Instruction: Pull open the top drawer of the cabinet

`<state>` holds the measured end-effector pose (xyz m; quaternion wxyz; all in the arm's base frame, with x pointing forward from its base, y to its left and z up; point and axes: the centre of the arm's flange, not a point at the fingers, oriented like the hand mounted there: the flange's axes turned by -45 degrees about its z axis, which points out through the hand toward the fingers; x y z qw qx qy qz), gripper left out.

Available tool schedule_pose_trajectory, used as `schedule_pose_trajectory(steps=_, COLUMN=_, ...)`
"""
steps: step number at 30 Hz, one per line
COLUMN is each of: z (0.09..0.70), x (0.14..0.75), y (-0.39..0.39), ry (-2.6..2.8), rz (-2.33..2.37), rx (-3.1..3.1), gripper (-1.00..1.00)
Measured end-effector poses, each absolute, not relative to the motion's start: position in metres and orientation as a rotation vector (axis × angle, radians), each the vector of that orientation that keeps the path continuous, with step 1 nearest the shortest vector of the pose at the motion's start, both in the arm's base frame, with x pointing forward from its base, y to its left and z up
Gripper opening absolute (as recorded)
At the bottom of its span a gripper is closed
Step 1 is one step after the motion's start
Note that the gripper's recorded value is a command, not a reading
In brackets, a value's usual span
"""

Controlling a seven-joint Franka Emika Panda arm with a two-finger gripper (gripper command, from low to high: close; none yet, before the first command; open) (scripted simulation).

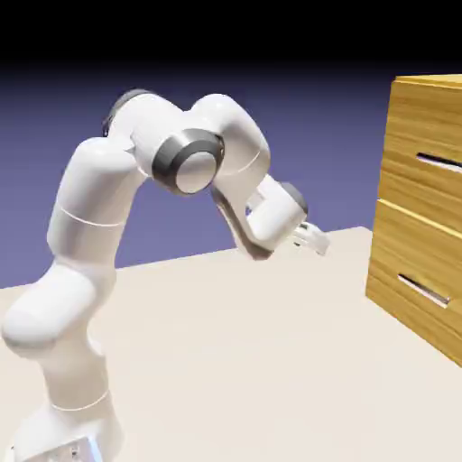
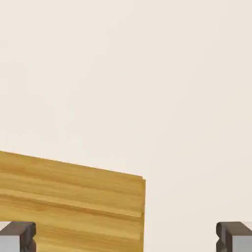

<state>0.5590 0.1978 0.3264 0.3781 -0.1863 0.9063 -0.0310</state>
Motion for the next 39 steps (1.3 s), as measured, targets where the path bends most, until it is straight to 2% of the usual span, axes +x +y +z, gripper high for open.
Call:
schedule_pose_trajectory(steps=14, z=0.394, x=0.628, y=0.161, ry=1.695, rz=-0.489, rx=-1.122, gripper=0.00)
schedule_pose_trajectory(steps=21, z=0.447, x=0.665, y=0.095, ry=1.396, rz=-0.837, rx=-1.212, gripper=0.00)
schedule_pose_trajectory(steps=27, z=0.492, x=0.689, y=0.008, ry=1.209, rz=-1.206, rx=-1.210, gripper=0.00)
schedule_pose_trajectory(steps=36, z=0.493, x=0.736, y=0.007, ry=1.209, rz=-1.208, rx=-1.209, gripper=0.00)
schedule_pose_trajectory(steps=37, z=0.492, x=0.739, y=0.007, ry=1.209, rz=-1.209, rx=-1.210, gripper=-1.00)
schedule_pose_trajectory(steps=39, z=0.492, x=0.739, y=0.007, ry=1.209, rz=-1.209, rx=-1.210, gripper=-1.00)
